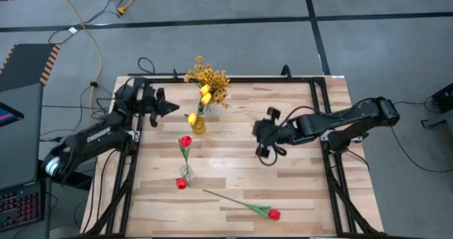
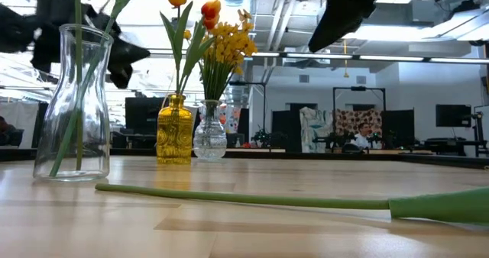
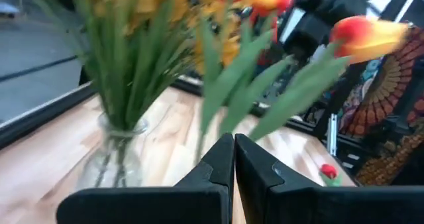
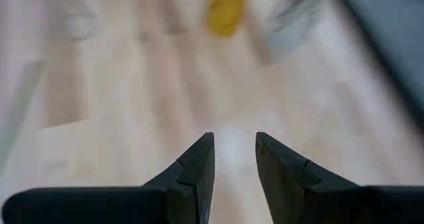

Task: Sort flowers into vase by color
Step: Put the red tulip into the bottom transparent vase

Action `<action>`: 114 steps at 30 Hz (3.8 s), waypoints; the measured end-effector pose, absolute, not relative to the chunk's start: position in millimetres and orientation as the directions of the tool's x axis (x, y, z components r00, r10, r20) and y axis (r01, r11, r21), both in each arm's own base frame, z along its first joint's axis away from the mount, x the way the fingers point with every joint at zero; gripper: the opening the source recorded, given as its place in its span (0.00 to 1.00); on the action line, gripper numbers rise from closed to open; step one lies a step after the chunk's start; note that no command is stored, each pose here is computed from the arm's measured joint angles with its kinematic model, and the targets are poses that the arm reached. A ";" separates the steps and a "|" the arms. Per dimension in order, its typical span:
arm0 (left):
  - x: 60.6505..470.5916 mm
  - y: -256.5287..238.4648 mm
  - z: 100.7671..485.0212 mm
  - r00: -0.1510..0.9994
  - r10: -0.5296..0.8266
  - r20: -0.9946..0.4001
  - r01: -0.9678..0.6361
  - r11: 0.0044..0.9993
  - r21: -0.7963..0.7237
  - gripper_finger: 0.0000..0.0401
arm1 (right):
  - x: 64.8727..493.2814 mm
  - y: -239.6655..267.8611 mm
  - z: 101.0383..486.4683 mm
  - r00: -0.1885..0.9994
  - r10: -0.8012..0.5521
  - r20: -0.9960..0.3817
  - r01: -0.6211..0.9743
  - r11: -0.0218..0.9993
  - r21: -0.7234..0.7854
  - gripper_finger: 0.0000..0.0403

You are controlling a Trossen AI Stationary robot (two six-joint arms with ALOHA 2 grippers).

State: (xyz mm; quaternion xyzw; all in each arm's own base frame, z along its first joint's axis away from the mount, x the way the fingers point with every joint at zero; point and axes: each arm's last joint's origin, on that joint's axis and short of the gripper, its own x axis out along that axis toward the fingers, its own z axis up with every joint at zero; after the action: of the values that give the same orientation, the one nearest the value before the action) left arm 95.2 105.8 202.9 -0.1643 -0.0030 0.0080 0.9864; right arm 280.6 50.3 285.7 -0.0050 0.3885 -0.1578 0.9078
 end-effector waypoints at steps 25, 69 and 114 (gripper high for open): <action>72.5 35.1 222.8 0.979 -0.140 0.151 0.179 0.939 -0.294 0.00 | 304.3 167.3 208.5 0.512 0.267 -0.817 0.215 0.881 0.423 0.34; 74.3 35.0 208.6 0.981 -0.187 0.040 0.187 0.890 -0.416 0.40 | 300.9 195.7 191.0 0.500 0.293 -0.815 0.324 0.810 0.489 0.34; 74.3 35.5 207.9 0.984 -0.173 0.033 0.171 0.888 -0.426 0.40 | 306.4 227.3 134.5 0.510 0.217 -0.832 0.260 0.883 0.390 0.34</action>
State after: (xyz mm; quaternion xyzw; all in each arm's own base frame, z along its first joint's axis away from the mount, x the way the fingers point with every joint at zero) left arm 74.3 35.5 207.9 -0.2192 0.0027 -0.0884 0.9717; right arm 306.4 227.3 134.5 0.2412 0.4946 -0.0126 0.8349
